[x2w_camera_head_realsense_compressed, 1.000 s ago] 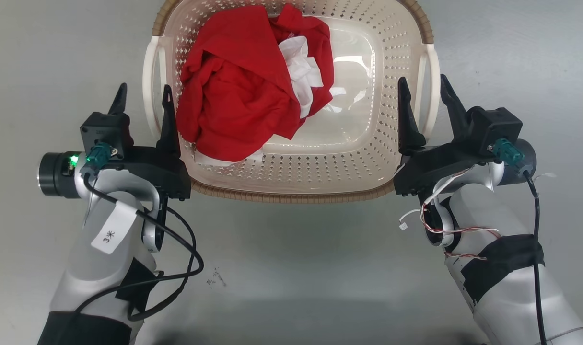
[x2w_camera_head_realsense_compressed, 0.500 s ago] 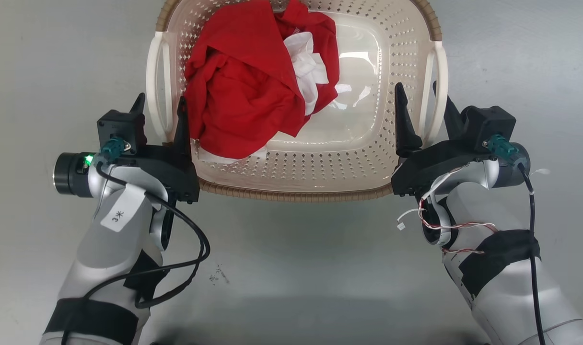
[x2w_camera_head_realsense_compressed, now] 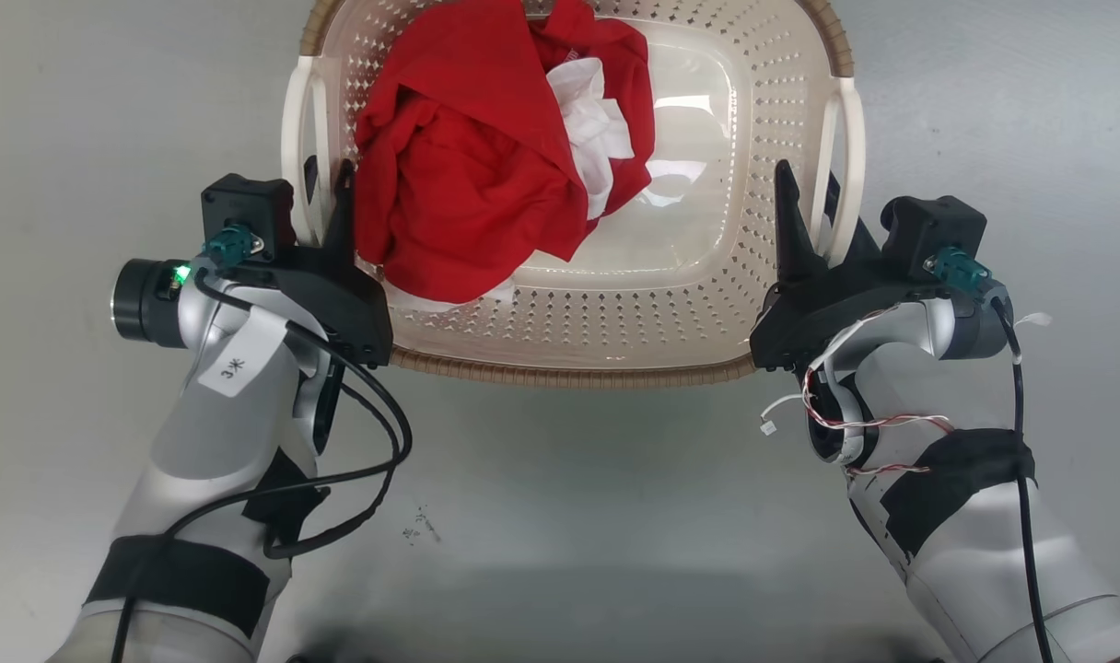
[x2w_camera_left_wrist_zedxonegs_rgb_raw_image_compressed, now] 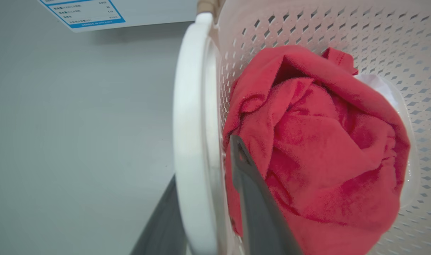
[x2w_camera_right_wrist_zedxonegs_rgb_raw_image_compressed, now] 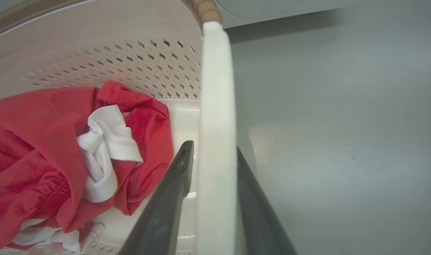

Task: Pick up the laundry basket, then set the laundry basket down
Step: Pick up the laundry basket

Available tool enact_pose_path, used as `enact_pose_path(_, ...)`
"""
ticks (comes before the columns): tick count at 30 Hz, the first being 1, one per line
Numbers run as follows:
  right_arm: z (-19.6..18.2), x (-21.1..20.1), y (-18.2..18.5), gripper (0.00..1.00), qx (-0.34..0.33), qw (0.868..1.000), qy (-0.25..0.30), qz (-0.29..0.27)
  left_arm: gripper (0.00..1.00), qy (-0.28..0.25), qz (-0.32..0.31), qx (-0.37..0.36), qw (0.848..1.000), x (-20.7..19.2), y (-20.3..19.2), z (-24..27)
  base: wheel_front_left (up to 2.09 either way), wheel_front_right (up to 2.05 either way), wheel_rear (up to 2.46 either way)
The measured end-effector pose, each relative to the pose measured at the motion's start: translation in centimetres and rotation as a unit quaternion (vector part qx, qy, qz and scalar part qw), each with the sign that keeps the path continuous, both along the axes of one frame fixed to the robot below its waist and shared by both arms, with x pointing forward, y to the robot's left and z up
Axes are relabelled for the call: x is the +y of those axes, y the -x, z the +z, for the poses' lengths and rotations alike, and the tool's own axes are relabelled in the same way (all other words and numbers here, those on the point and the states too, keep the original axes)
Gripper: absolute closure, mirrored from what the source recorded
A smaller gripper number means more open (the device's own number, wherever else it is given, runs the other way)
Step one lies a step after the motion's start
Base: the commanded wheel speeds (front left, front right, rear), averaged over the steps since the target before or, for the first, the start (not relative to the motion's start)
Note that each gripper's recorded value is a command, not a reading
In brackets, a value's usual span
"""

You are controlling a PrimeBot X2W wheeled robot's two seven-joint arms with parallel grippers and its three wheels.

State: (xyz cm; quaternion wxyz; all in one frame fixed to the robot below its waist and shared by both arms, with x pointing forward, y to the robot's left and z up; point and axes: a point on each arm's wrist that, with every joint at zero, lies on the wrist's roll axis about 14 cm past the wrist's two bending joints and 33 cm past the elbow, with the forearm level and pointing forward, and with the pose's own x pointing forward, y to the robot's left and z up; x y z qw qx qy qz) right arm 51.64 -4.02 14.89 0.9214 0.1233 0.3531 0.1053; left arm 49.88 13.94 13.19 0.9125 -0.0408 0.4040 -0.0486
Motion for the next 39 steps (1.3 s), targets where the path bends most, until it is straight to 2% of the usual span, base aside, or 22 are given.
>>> enact_pose_path(1, -0.2, -0.1, 0.2, 0.54, 0.004, 1.0, 0.001, 0.001, 0.68, 0.001, -0.002, 0.001, 1.0, 0.0, 0.0, 0.0, 0.0, 0.0, 0.0)
enact_pose_path(2, -0.3, -0.1, 0.3, 0.59, 0.007, 1.0, 0.002, 0.001, 0.88, 0.0, -0.003, 0.002, 1.0, 0.0, 0.0, -0.1, 0.0, 0.0, 0.0)
enact_pose_path(3, -0.5, -0.3, 0.4, 0.71, 0.011, 1.0, 0.006, 0.0, 1.0, 0.002, -0.005, 0.005, 1.0, 0.0, 0.1, -0.1, 0.0, 0.0, 0.0)
enact_pose_path(5, -0.5, -0.3, 0.4, 0.93, 0.013, 1.0, 0.005, -0.001, 1.0, 0.006, 0.002, 0.009, 1.0, 0.0, 0.1, -0.2, 0.0, 0.0, 0.0)
enact_pose_path(6, -0.5, -0.3, 0.4, 1.0, 0.014, 1.0, 0.006, -0.002, 1.0, 0.007, 0.003, 0.01, 1.0, 0.0, 0.2, -0.2, 0.0, 0.0, 0.0)
enact_pose_path(13, -0.1, -0.5, 0.7, 1.0, 0.025, 1.0, 0.004, -0.006, 1.0, 0.014, 0.005, 0.016, 1.0, -0.4, 0.7, 0.4, 0.0, 0.0, 0.0)
enact_pose_path(23, 2.3, -1.0, 0.7, 1.0, 0.018, 1.0, 0.005, -0.007, 1.0, 0.033, 0.011, 0.008, 0.999, -1.5, 1.2, 2.5, 0.0, 0.0, 0.0)
enact_pose_path(39, 6.0, -2.9, 3.2, 1.0, 0.027, 0.999, 0.027, -0.019, 1.0, 0.054, 0.018, -0.004, 0.998, -3.3, 3.4, 7.0, 0.0, 0.0, 0.0)
